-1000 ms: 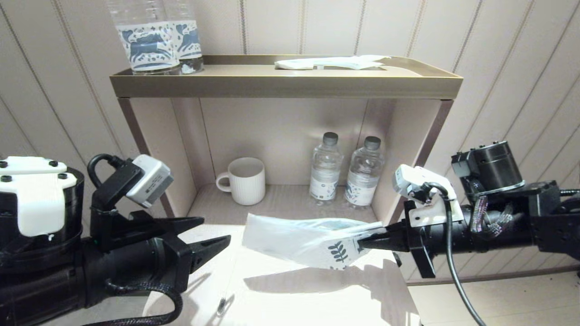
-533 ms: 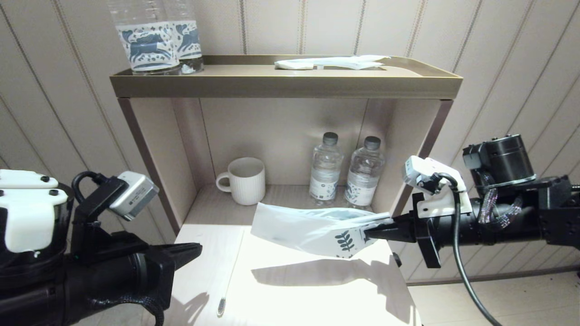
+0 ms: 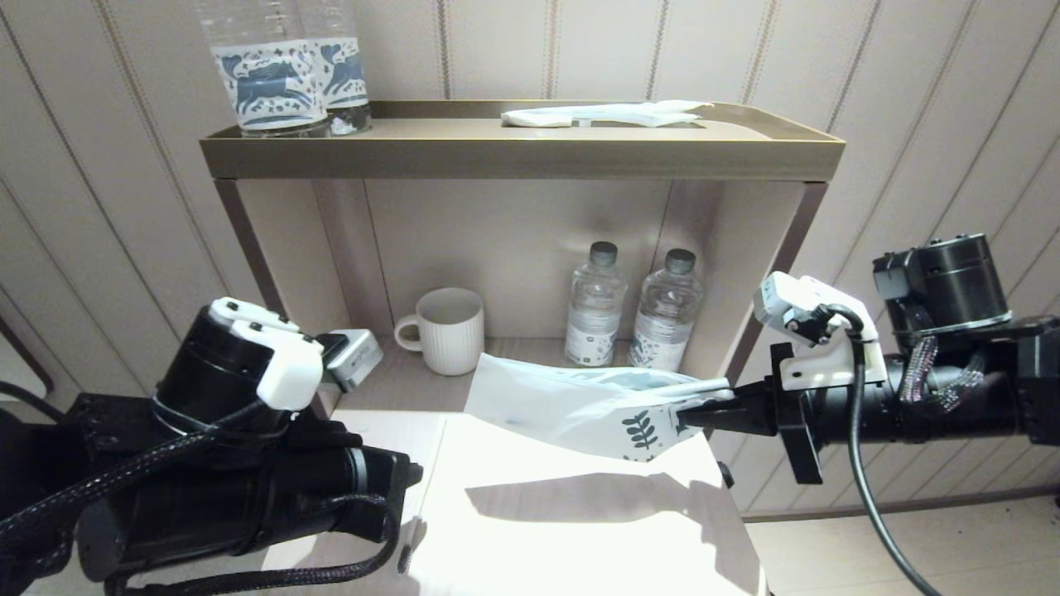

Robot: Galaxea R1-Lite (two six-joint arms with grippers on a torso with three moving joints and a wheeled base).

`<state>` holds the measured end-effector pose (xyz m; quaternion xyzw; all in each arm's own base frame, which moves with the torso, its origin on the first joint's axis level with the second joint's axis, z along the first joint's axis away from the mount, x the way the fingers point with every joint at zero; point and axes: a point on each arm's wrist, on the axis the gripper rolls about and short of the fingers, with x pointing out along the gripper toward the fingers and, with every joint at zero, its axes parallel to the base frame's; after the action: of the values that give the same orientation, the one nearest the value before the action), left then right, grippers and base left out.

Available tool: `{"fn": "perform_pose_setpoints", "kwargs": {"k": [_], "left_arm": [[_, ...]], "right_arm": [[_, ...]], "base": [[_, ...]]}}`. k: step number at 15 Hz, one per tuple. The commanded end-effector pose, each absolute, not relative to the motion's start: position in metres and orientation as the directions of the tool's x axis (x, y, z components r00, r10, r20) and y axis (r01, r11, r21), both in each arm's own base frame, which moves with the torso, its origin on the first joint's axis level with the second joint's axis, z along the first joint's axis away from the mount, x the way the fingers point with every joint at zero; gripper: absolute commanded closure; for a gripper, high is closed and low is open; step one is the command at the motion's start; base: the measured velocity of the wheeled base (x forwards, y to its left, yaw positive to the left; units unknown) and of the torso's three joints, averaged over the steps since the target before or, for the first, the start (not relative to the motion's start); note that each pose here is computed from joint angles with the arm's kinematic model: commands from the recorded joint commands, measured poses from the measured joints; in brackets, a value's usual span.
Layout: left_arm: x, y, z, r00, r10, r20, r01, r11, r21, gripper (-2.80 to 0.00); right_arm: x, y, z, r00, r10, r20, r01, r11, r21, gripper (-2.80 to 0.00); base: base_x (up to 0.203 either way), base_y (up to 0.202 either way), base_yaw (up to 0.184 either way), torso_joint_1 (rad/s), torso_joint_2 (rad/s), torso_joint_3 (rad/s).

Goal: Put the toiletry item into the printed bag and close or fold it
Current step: Pick up a toothbrush

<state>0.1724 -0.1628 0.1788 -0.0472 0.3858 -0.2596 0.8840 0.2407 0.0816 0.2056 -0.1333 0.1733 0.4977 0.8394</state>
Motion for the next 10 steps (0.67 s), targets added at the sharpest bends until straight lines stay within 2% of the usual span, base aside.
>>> {"fn": "perform_pose_setpoints", "kwargs": {"k": [1,2,7,10], "left_arm": [[0.182,-0.178,0.171,0.536,-0.478,-0.696,0.41,0.868,-0.281,0.0],[0.185,-0.181,0.169,0.534,-0.468,-0.704,0.388,0.875,-0.288,-2.8],[0.201,-0.19,0.143,0.491,-0.416,-0.765,0.333,0.901,-0.277,-2.8],[0.217,-0.194,0.128,0.497,-0.395,-0.773,0.304,0.913,-0.272,-2.8]], "right_arm": [[0.239,0.082,0.207,0.442,0.794,-0.419,-0.885,0.463,-0.056,0.0],[0.238,0.082,0.208,0.441,0.795,-0.417,-0.886,0.461,-0.059,0.0],[0.236,0.083,0.21,0.44,0.798,-0.411,-0.887,0.457,-0.064,0.0],[0.234,0.083,0.21,0.438,0.8,-0.411,-0.889,0.454,-0.064,0.0]], "base": [[0.0,0.0,0.0,0.0,0.0,0.0],[0.0,0.0,0.0,0.0,0.0,0.0],[0.0,0.0,0.0,0.0,0.0,0.0],[0.0,0.0,0.0,0.0,0.0,0.0]]}}
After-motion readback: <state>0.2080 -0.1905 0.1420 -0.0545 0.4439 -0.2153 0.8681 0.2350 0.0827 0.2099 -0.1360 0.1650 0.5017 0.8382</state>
